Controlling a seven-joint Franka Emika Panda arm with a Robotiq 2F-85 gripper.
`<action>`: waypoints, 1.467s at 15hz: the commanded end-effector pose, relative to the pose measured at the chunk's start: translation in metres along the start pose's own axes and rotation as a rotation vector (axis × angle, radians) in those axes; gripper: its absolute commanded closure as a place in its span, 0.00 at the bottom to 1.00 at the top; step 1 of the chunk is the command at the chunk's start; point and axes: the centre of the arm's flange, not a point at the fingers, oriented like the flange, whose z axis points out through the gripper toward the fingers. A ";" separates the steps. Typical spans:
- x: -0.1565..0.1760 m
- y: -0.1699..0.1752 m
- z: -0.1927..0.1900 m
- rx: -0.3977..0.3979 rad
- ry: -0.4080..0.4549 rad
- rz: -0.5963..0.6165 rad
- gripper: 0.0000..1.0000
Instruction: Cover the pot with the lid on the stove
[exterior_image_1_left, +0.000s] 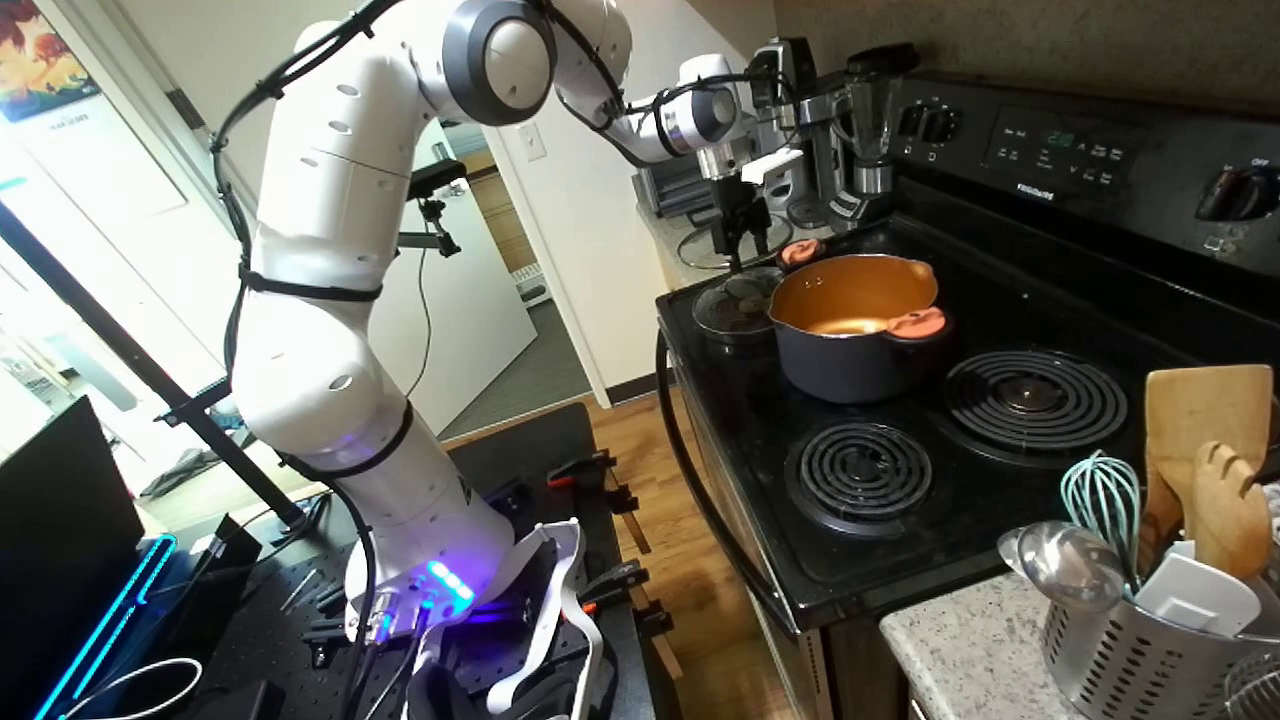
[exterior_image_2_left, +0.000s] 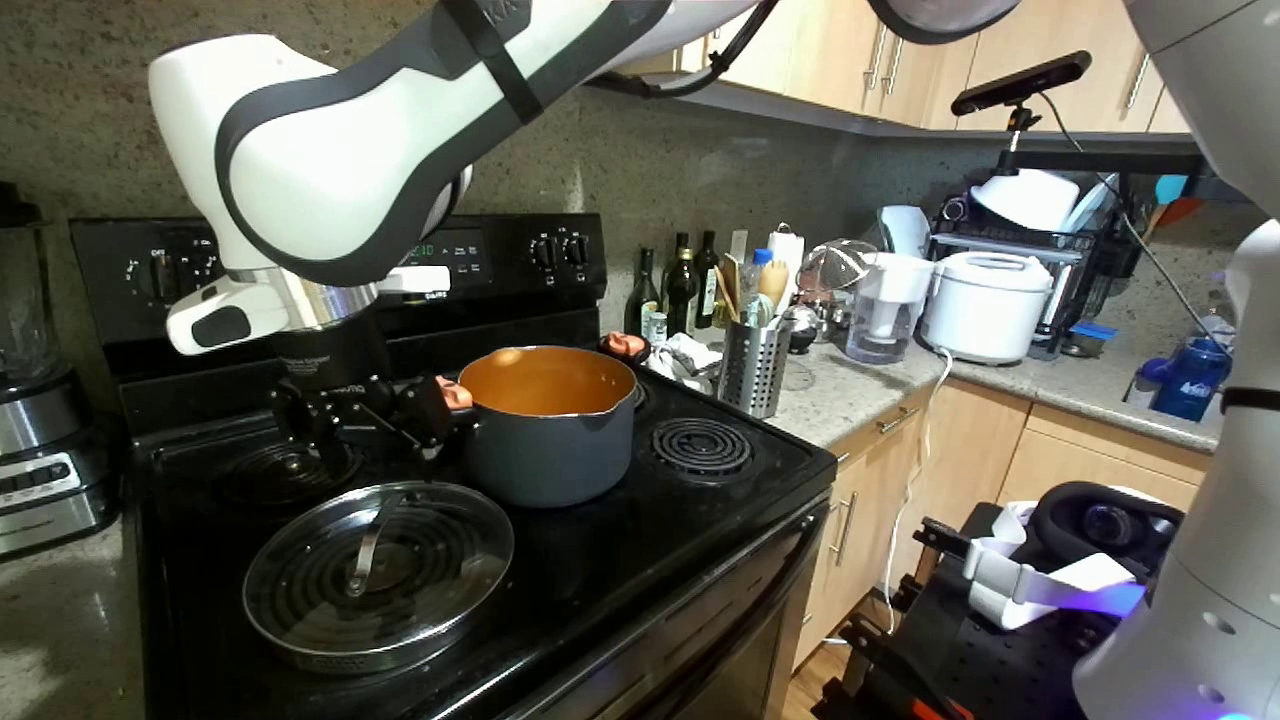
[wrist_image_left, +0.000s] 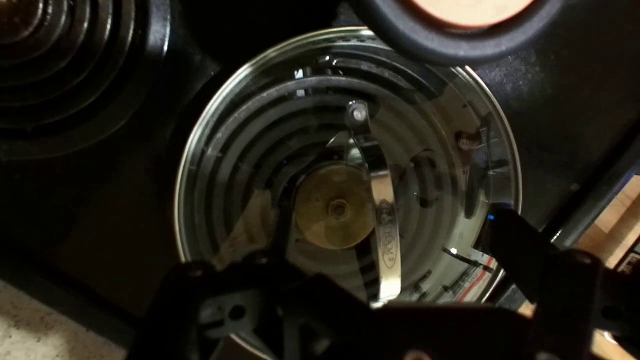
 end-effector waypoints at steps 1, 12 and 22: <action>0.000 -0.003 0.002 0.046 0.024 -0.013 0.00; 0.010 -0.005 0.027 0.099 0.030 -0.096 0.00; 0.013 -0.004 0.025 0.079 0.028 -0.118 0.51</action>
